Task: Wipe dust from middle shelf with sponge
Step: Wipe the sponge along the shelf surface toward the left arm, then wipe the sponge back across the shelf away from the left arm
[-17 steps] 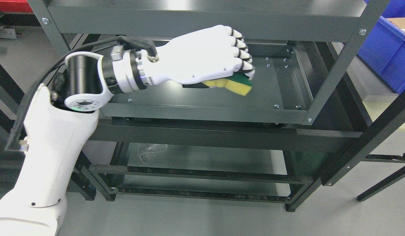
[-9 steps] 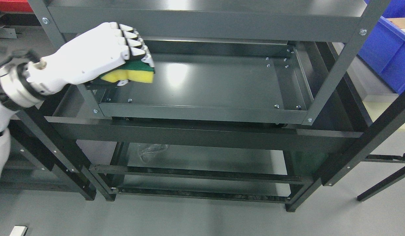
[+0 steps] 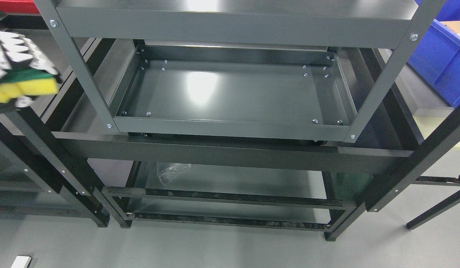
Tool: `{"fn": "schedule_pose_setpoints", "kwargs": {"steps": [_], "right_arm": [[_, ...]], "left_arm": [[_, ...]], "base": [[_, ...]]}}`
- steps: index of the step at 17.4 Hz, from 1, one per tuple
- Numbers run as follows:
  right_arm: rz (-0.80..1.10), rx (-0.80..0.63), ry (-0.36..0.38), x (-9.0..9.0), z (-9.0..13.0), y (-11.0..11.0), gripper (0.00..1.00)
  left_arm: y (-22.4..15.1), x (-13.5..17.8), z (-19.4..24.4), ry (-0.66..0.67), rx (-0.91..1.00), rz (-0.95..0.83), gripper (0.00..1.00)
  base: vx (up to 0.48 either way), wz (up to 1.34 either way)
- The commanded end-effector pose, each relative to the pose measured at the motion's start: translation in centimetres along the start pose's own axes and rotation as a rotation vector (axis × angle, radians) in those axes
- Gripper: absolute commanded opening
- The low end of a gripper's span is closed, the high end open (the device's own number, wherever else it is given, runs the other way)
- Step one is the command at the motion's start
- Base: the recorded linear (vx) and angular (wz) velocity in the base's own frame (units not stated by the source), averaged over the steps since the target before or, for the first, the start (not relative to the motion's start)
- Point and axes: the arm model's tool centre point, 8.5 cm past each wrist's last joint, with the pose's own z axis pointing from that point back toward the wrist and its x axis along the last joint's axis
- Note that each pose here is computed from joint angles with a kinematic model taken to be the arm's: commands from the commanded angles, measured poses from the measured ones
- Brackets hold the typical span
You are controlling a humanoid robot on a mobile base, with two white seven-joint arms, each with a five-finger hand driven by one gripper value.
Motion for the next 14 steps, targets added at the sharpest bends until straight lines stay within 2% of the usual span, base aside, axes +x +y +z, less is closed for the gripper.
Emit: {"fn": "schedule_pose_setpoints", "kwargs": {"steps": [1, 4, 7, 10, 14], "right_arm": [[-0.002, -0.015, -0.024, 1.0, 0.0, -1.0, 1.00], [0.000, -0.015, -0.022, 1.0, 0.0, -1.0, 1.00], [-0.002, -0.015, -0.022, 0.9, 0.0, -1.0, 1.00], [-0.002, -0.015, -0.024, 1.0, 0.0, -1.0, 1.00], [-0.002, -0.015, -0.022, 0.9, 0.0, -1.0, 1.00]], "left_arm": [[5.8, 0.2, 2.0, 0.026, -0.009, -0.142, 0.00], [0.7, 1.3, -4.3, -0.110, -0.017, -0.061, 0.00], [-5.4, 5.5, -13.7, -0.295, -0.020, 0.014, 0.00], [-8.0, 10.9, -21.3, -0.445, -0.011, 0.017, 0.00], [-9.0, 16.7, -28.7, -0.564, 0.020, 0.023, 0.00]], "base": [[0.000, 0.00], [0.000, 0.00], [0.000, 0.00], [0.000, 0.00], [0.000, 0.00]]}}
